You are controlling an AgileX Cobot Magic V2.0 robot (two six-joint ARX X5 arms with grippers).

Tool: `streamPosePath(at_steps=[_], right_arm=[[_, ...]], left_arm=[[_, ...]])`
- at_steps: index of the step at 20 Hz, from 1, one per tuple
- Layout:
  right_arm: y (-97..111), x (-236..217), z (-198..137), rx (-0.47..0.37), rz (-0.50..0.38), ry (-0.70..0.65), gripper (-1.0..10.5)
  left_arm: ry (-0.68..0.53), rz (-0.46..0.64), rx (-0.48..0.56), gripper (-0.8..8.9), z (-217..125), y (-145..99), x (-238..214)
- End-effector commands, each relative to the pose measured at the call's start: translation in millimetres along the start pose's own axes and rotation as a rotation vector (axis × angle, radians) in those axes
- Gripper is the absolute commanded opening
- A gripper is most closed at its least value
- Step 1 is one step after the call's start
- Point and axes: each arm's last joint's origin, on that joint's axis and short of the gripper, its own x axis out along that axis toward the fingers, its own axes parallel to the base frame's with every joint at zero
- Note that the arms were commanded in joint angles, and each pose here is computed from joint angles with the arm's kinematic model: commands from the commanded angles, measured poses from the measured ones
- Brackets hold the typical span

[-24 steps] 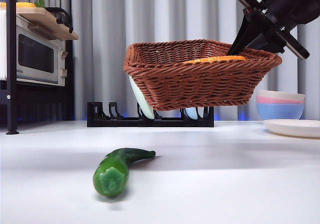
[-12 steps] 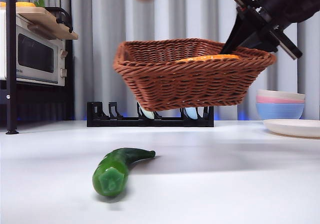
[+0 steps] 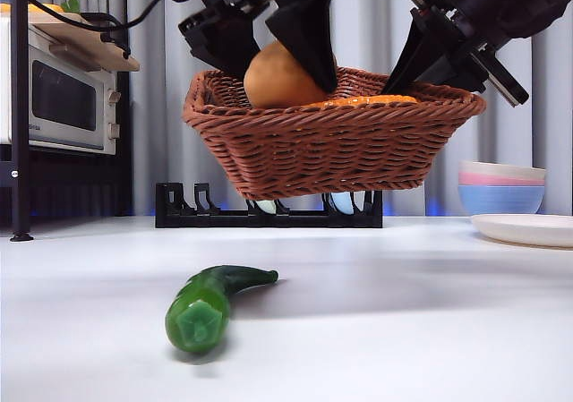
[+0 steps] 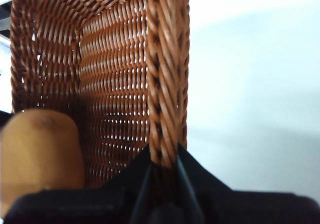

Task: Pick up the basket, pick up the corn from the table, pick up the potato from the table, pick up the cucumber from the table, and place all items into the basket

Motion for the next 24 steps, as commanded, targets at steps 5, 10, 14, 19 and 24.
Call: streamPosePath(at_steps=[5,10,14,19,24], right_arm=[[4,-2,4,-0.003,0.024,-0.023,-0.1],[4,-2,4,-0.002,0.024,-0.023,-0.1],[3,-2,5,-0.001,0.020,-0.026,-0.1],[-6,-8,10,0.014,-0.003,-0.060,-0.1],[-16,-20,26,0.021,-0.027,-0.139,-0.1]], left_arm=[[0.072,0.000,0.031,4.73,-6,0,1],[0.086,-0.002,0.021,5.74,-7,-1,0],[0.078,-0.003,-0.019,5.74,16,1,-36],[-0.006,-0.038,-0.023,5.69,37,-8,-141],[0.223,-0.064,-0.065,5.65,2,-19,-170]])
